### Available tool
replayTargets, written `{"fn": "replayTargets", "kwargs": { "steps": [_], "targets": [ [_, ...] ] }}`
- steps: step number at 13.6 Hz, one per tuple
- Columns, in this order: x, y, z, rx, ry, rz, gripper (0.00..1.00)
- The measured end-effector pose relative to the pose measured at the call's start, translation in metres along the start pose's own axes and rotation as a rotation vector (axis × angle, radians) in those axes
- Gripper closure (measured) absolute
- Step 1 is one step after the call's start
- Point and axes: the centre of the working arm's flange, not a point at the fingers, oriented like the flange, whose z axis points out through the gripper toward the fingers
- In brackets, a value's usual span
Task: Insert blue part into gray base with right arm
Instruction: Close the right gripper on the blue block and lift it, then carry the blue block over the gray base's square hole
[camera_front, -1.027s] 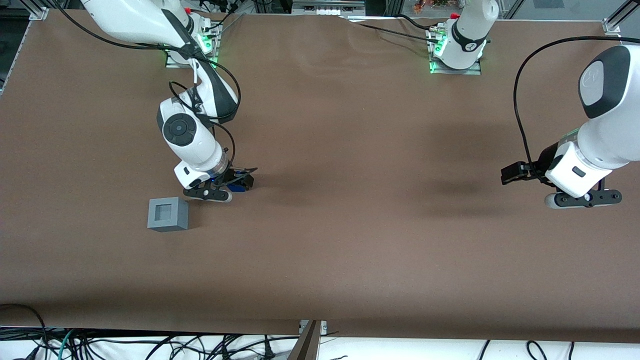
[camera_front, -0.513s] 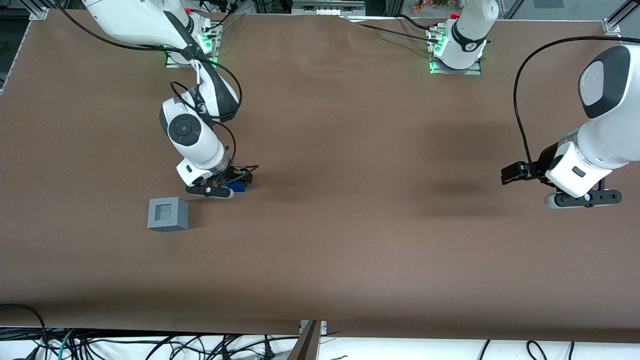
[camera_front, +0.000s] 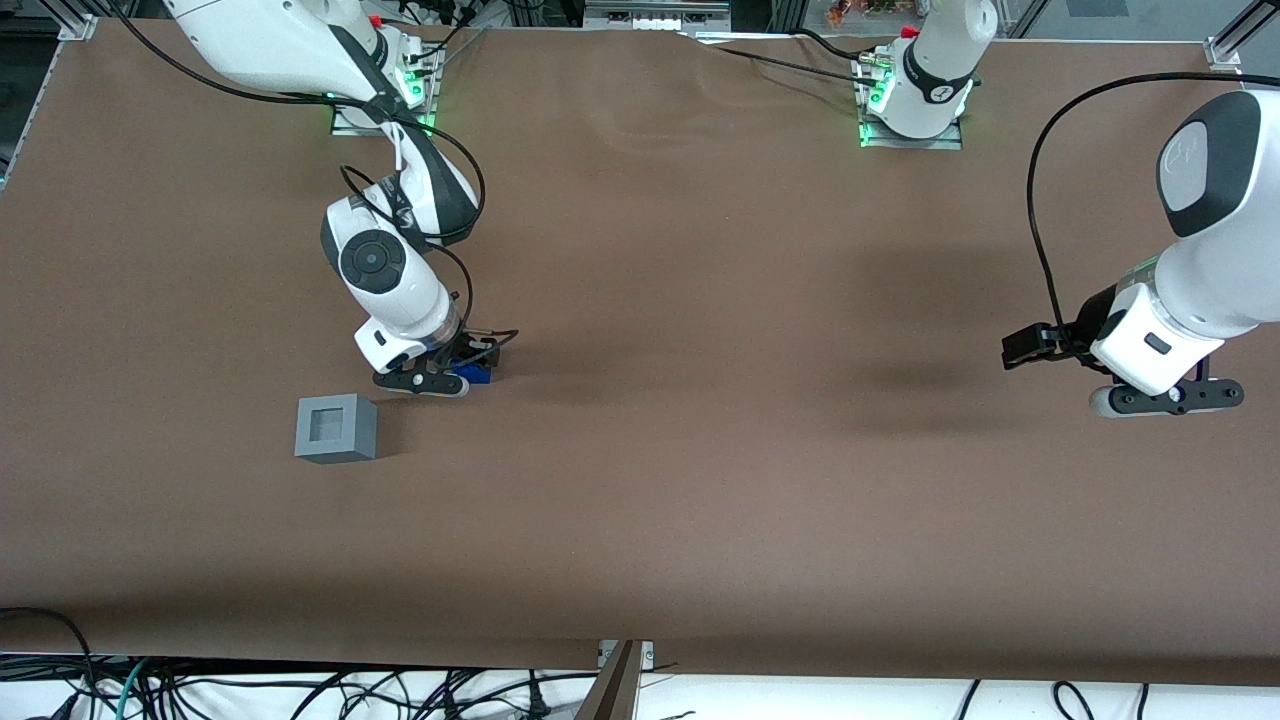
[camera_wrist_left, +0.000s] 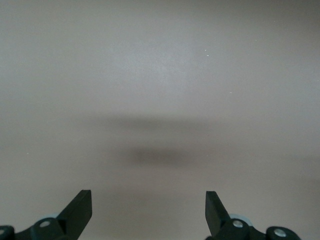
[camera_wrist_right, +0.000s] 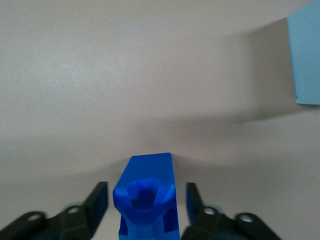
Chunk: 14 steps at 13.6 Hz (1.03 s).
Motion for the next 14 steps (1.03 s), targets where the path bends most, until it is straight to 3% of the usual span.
{"fn": "replayTargets", "kwargs": {
  "steps": [1, 4, 9, 14],
  "targets": [
    [0.001, 0.000, -0.001, -0.001, 0.002, 0.000, 0.50],
    [0.004, 0.005, -0.005, -0.009, 0.006, -0.009, 0.50],
    [0.039, 0.044, -0.081, -0.094, -0.035, -0.125, 0.50],
    [0.092, 0.132, -0.118, -0.035, -0.048, -0.150, 0.50]
  ]
}}
